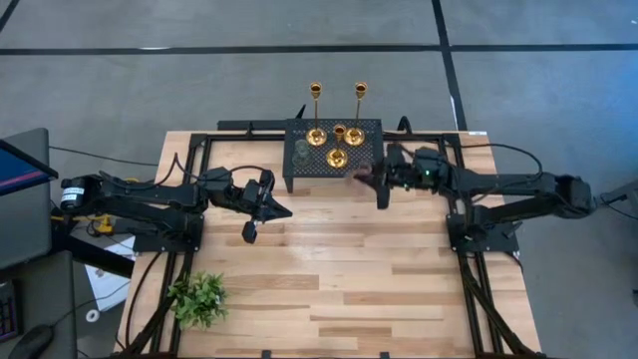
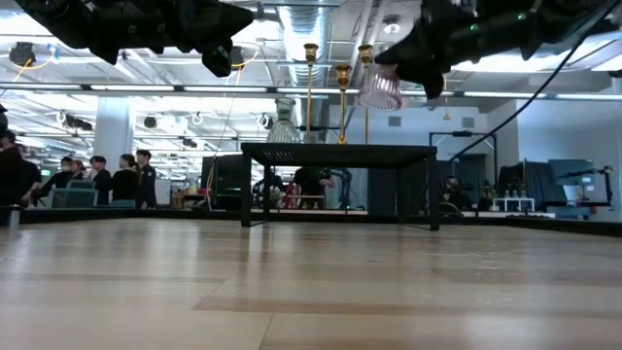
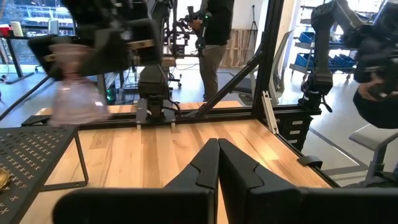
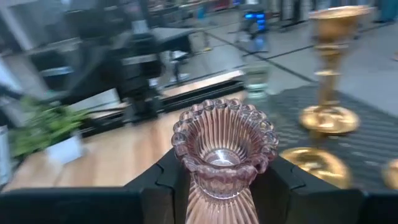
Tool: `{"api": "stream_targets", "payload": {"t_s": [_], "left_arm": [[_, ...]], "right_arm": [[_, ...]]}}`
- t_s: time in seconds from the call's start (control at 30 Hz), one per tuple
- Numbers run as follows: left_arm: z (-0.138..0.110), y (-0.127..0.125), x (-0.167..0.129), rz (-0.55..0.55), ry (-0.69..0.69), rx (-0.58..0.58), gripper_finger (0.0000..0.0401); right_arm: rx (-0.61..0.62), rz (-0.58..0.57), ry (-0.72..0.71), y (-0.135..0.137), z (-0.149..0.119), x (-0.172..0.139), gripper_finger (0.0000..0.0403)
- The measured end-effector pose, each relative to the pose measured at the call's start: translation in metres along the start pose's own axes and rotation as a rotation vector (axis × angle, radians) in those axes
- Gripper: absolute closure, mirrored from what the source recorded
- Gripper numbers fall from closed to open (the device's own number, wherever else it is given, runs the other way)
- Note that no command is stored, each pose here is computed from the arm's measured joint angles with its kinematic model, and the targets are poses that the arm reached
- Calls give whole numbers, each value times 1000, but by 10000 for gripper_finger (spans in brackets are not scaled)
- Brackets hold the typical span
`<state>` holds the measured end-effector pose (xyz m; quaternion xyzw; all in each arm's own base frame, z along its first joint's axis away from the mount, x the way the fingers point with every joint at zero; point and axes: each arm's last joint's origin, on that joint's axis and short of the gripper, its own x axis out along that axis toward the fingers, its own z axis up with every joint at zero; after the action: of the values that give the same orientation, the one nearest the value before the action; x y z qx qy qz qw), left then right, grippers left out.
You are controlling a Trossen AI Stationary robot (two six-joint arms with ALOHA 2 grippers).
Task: Pick & Place candle stick holders
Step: Put the pink glass candle holder on the shelf
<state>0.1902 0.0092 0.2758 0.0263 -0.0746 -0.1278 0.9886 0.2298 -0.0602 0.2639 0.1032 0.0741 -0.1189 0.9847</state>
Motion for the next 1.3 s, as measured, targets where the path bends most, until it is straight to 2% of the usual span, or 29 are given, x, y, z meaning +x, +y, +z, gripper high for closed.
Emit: {"api": "stream_targets", "payload": {"t_s": [0.23,0.47,0.73,0.97,1.3], "left_arm": [[0,0,0,0,0,0,394],[0,0,0,0,0,3,396],[0,0,0,0,-4,5,396],[1,0,0,1,-11,7,394],[1,0,0,1,-11,7,394]], "right_arm": [[28,-141,20,-33,1,-3,285],[38,-235,43,-51,0,-7,285],[49,-291,36,-63,1,-10,285],[60,-326,114,-71,-13,7,285],[53,-347,155,-75,-7,23,285]]}}
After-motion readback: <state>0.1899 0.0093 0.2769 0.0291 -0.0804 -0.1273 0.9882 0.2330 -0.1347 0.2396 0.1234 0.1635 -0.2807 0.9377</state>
